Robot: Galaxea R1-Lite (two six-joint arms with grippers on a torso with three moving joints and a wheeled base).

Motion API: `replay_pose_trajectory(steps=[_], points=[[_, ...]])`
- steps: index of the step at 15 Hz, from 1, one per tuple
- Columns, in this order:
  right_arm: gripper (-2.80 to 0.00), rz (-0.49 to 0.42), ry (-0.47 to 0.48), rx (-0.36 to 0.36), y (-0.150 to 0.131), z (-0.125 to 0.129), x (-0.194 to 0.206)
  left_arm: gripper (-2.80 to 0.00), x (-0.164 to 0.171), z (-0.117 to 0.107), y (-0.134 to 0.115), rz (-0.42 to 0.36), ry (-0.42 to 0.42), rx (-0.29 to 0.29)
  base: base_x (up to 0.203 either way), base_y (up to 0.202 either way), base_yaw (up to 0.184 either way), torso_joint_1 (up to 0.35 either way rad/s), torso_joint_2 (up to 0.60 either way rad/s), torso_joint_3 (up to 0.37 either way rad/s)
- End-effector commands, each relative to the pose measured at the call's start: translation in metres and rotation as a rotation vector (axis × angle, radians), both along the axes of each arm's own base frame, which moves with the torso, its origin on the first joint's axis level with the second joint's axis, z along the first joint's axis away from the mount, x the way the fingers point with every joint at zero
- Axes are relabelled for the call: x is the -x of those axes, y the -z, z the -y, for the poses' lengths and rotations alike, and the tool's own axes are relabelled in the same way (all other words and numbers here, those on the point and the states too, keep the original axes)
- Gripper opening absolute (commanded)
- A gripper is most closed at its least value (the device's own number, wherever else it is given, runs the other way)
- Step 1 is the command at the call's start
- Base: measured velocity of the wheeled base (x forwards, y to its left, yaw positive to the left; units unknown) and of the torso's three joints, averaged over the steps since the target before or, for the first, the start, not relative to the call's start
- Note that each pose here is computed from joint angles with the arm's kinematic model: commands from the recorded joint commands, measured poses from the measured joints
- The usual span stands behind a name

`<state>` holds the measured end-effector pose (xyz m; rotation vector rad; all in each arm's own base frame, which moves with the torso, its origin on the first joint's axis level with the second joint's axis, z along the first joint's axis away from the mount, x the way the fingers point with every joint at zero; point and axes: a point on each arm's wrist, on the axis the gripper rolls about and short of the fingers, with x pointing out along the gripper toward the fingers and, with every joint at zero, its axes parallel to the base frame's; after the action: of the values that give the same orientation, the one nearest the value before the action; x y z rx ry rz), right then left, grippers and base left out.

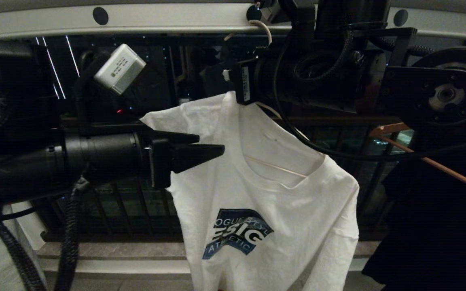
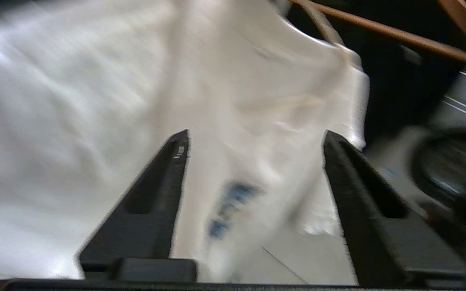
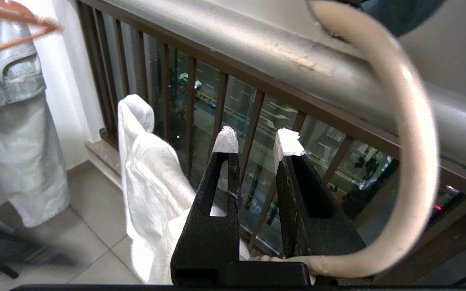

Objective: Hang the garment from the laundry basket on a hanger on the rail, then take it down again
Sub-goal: Take the clothes off the clothes rack

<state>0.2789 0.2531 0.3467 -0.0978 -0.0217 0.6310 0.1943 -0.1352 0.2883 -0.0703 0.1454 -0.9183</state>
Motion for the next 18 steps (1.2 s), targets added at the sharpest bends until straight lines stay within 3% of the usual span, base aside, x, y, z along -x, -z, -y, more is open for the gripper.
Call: replay_pose_trajectory(steps=[1, 4, 12, 13, 18], points=[[-2.80, 0.008, 0.001, -0.005, -0.002, 0.001, 0.001, 0.00, -0.014, 0.014, 0.008, 0.014, -0.043, 0.000, 0.000, 0.000, 0.000, 0.000, 0.00, 0.000], [-2.80, 0.007, 0.002, -0.005, -0.002, 0.001, 0.000, 0.00, -0.030, 0.026, 0.010, 0.085, -0.120, 0.044, 0.000, 0.000, 0.000, 0.000, 0.00, 0.000], [-2.80, 0.017, 0.001, 0.002, -0.003, 0.000, 0.000, 0.00, -0.044, 0.040, 0.013, 0.083, -0.130, 0.044, 0.000, 0.000, 0.000, 0.000, 0.00, 0.000], [-2.80, 0.019, 0.001, 0.002, -0.004, 0.001, 0.001, -2.80, -0.046, 0.041, 0.015, 0.080, -0.144, 0.040, 0.000, 0.000, 0.000, 0.000, 0.00, 0.000], [-2.80, 0.015, 0.002, 0.006, -0.002, 0.000, -0.001, -2.80, -0.044, 0.040, 0.013, 0.082, -0.159, 0.044, 0.000, 0.000, 0.000, 0.000, 0.00, 0.000]])
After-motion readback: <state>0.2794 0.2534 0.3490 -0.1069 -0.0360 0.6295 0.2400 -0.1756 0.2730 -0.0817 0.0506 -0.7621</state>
